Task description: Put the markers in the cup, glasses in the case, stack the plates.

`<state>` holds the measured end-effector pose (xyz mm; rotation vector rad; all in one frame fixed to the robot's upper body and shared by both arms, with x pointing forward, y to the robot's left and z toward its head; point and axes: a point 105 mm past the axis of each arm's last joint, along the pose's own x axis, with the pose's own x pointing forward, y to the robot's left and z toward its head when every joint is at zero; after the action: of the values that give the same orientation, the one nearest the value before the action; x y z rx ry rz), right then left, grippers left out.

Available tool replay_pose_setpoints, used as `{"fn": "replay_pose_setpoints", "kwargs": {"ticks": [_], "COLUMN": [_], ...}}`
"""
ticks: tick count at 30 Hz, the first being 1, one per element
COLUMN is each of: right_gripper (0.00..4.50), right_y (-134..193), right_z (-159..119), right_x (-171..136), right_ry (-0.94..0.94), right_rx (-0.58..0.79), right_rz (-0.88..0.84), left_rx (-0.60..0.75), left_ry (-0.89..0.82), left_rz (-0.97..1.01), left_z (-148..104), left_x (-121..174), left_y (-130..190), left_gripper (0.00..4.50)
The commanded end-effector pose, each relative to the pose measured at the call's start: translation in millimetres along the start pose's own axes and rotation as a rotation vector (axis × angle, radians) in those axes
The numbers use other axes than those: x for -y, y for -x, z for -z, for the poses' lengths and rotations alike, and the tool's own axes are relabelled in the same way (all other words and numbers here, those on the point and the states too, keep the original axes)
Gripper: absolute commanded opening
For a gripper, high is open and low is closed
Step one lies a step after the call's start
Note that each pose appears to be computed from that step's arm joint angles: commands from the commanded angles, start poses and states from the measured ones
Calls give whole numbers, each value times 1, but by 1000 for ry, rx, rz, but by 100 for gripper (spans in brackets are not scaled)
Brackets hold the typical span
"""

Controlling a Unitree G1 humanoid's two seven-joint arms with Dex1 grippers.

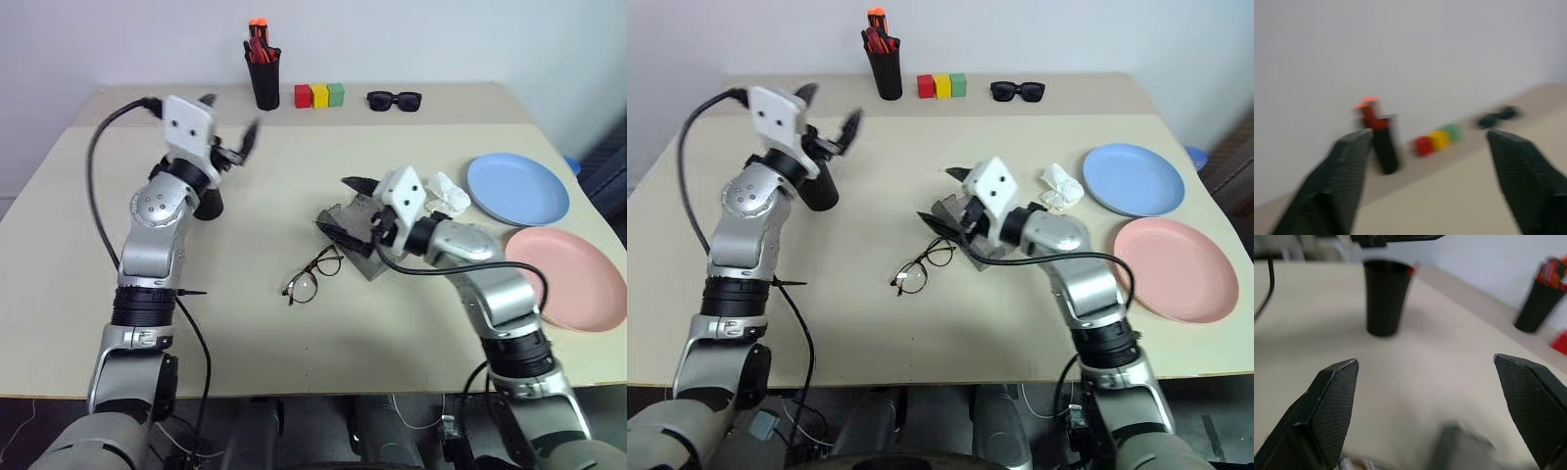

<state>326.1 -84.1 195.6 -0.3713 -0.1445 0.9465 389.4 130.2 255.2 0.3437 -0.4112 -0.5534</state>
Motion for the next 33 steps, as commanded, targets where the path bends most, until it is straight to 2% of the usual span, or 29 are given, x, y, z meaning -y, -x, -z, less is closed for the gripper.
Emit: {"fn": "replay_pose_setpoints", "kwargs": {"ticks": [1, 5, 7, 9, 16, 18, 23, 24, 25, 32, 33], "right_gripper": [450, 450, 450, 450, 450, 450, 450, 450, 450, 450, 450], "right_y": [23, 40, 42, 44, 51, 54, 56, 56, 57, 56, 55], "right_z": [-10, -1, 0, 2, 2, 2, 1, 0, 0, 1, 1], "right_x": [6, 2, 0, -5, -21, -24, -31, -32, -32, -33, -33], "right_ry": [45, 55, 50, 48, 26, 18, 4, 2, 0, 0, 1], "right_rx": [-8, -80, -89, -98, -101, -104, -102, -101, -101, -104, -102], "right_rz": [-16, -56, -58, -58, -13, 6, 40, 47, 51, 44, 40], "left_rx": [-46, -148, -177, -212, -315, -335, -381, -389, -394, -370, -361], "left_ry": [-29, -121, -114, -183, -333, -403, -426, -433, -429, -331, -309], "left_rz": [376, 679, 757, 846, 1065, 1074, 1112, 1105, 1100, 1069, 1058], "left_z": [-1, 27, 36, 47, 64, 67, 73, 75, 76, 73, 71], "left_x": [46, 80, 88, 98, 117, 118, 123, 122, 122, 116, 115], "left_y": [-2, -5, -10, -17, -32, -36, -36, -36, -36, -35, -36], "left_gripper": [447, 447, 447, 447, 447, 447, 447, 395, 369, 19, 2]}}
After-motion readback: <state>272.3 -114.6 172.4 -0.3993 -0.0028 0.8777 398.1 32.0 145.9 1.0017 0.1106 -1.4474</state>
